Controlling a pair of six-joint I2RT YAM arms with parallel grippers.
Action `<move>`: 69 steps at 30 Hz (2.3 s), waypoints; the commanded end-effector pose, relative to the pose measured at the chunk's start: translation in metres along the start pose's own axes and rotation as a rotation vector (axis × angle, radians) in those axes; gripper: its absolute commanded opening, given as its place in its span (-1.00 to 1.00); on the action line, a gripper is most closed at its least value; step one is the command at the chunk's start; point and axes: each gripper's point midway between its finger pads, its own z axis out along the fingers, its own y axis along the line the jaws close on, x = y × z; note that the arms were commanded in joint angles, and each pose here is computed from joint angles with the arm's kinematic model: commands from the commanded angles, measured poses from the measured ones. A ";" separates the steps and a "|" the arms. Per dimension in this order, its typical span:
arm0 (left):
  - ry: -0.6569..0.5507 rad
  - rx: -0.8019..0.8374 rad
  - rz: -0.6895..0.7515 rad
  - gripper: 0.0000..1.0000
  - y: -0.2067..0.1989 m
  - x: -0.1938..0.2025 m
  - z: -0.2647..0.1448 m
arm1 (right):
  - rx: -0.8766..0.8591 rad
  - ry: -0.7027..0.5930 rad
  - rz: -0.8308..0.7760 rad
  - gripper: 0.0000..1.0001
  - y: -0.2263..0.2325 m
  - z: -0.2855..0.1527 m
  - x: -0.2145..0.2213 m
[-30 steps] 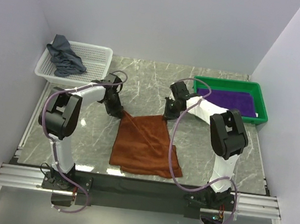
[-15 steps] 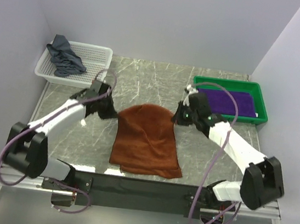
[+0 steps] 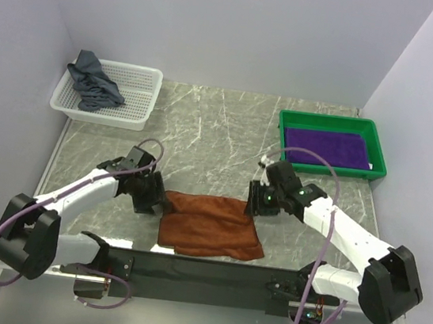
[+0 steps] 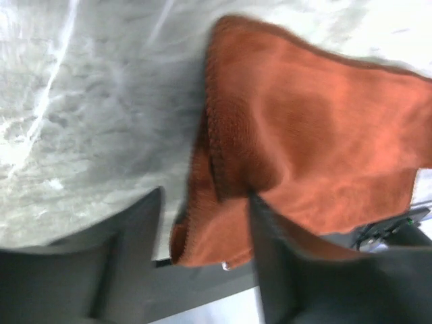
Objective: Fold and stack the towels
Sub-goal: Flatten out the crumpled towel
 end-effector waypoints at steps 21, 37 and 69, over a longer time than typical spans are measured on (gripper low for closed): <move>0.031 0.031 0.068 -0.20 -0.042 -0.043 0.031 | 0.048 0.005 0.049 -0.51 -0.006 0.047 -0.060; -0.257 0.052 0.219 -0.99 -0.075 -0.092 -0.032 | -0.042 0.011 -0.002 -1.00 0.011 0.038 -0.061; -0.146 0.011 -0.006 -0.98 0.010 0.020 0.011 | -0.189 -0.155 -0.242 0.14 0.067 0.048 -0.116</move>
